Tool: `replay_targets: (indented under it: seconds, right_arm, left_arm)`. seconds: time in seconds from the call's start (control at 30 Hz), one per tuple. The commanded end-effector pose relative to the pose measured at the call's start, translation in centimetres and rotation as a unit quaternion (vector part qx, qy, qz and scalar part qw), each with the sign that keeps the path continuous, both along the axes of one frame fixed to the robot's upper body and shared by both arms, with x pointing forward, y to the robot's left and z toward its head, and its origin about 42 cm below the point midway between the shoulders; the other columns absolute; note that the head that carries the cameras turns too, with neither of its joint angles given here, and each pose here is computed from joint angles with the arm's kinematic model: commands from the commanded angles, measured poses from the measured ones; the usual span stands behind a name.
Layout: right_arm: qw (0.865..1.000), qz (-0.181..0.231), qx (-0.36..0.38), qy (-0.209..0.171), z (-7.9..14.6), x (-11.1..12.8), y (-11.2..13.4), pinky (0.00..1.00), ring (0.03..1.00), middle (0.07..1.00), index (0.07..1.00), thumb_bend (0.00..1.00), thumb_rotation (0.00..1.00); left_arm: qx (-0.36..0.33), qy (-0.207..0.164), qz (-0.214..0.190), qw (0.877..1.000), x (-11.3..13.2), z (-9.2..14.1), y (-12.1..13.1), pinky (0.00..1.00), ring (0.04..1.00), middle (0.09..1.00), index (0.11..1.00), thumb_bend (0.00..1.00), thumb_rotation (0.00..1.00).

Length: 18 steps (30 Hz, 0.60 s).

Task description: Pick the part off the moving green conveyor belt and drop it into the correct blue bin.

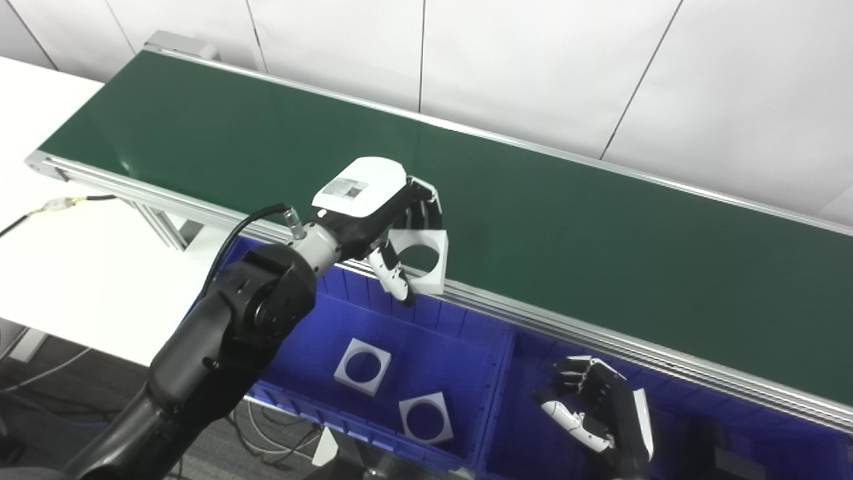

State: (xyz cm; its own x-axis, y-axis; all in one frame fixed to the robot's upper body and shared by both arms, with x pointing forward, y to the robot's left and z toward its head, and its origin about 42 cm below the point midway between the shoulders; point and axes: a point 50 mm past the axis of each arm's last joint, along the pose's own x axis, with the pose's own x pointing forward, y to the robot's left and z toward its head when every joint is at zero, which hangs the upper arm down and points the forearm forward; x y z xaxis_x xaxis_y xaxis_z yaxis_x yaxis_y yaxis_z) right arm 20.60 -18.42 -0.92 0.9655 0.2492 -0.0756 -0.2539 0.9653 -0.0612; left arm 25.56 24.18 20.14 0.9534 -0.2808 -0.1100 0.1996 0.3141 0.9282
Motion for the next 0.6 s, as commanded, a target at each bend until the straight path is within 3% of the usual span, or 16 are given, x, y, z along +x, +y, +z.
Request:
replay_targets:
  seconds: [0.0, 0.23, 0.57]
  right_arm:
    - [0.999, 0.004, 0.018, -0.032, 1.3, 0.8, 0.3, 0.44, 0.508, 0.573, 0.493, 0.52, 0.15]
    - [0.999, 0.004, 0.022, -0.033, 1.4, 0.8, 0.3, 0.44, 0.504, 0.571, 0.492, 0.52, 0.15]
    - [0.999, 0.003, 0.031, -0.032, 1.4, 0.7, 0.5, 0.44, 0.505, 0.569, 0.493, 0.52, 0.15]
  left_arm:
    - [0.013, -0.019, 0.002, 1.0, -0.4, 0.7, 0.3, 0.37, 0.429, 0.451, 0.529, 0.52, 0.0]
    - [0.022, 0.016, 0.009, 1.0, -1.6, -1.2, 0.3, 0.38, 0.447, 0.454, 0.532, 0.52, 0.0]
    - [0.057, 0.051, 0.01, 0.997, -1.9, -6.0, 0.2, 0.33, 0.417, 0.446, 0.524, 0.52, 0.0]
